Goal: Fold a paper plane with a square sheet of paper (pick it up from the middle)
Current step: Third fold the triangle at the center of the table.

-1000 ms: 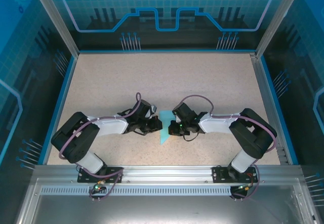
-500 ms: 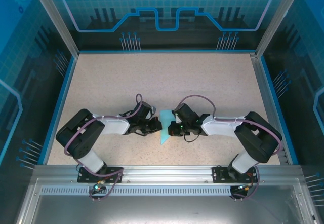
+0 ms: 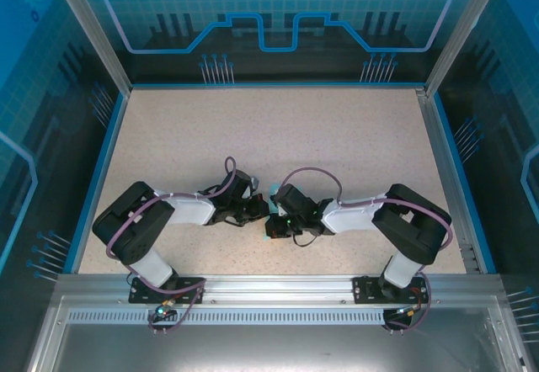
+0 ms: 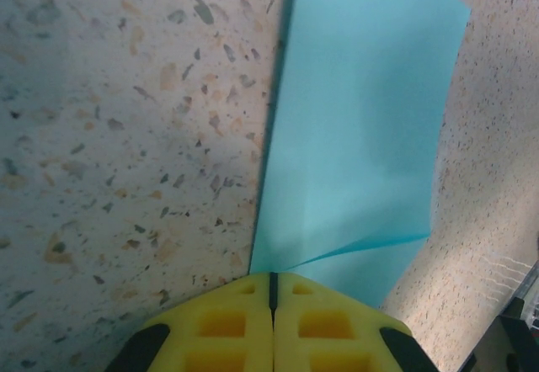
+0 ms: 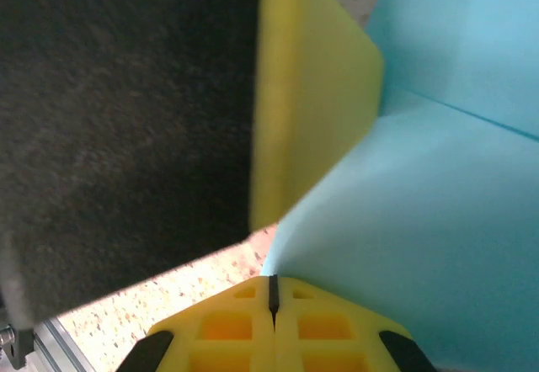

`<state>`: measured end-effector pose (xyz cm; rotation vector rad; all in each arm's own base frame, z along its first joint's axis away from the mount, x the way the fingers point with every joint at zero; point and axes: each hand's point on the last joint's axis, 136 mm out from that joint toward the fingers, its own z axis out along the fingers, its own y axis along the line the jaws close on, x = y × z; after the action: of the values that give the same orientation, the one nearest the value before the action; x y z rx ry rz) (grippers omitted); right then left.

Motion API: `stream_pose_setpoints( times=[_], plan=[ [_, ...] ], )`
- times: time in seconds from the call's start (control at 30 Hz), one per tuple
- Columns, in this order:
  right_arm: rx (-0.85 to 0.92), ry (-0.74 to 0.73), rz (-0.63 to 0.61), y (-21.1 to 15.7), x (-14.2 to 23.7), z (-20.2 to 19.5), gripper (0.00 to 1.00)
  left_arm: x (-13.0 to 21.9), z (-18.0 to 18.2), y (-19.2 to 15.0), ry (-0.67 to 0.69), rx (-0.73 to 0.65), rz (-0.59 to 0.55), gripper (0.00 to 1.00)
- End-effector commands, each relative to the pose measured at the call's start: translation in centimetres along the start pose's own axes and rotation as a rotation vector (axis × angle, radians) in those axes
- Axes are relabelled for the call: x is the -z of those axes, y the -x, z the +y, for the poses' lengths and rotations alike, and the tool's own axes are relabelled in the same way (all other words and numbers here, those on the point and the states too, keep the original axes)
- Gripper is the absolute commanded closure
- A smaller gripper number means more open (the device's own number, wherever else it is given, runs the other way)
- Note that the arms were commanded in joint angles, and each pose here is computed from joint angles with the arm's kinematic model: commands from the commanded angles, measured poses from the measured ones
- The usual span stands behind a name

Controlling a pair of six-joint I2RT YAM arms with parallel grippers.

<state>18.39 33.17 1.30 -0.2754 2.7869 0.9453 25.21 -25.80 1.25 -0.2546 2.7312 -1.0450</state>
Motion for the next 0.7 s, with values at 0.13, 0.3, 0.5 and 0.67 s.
stream_pose_setpoints(
  times=[0.13,0.3,0.5,0.67],
  plan=[
    [-0.009,-0.022,0.083,-3.5,-0.5,-0.7,0.98,-0.3,4.1,-2.0,0.141,0.060,0.028,0.95],
    [-0.004,-0.034,0.056,-3.2,0.2,-0.7,0.98,0.0,2.8,-1.6,0.111,0.034,0.031,0.93],
    [-0.027,0.037,-0.091,0.6,2.0,1.4,0.98,2.8,-2.3,0.5,0.025,-0.065,-0.019,0.85],
    [-0.094,0.040,-0.180,2.5,3.9,0.3,0.98,5.0,-4.9,1.2,-0.028,-0.101,-0.054,0.79]
  ],
)
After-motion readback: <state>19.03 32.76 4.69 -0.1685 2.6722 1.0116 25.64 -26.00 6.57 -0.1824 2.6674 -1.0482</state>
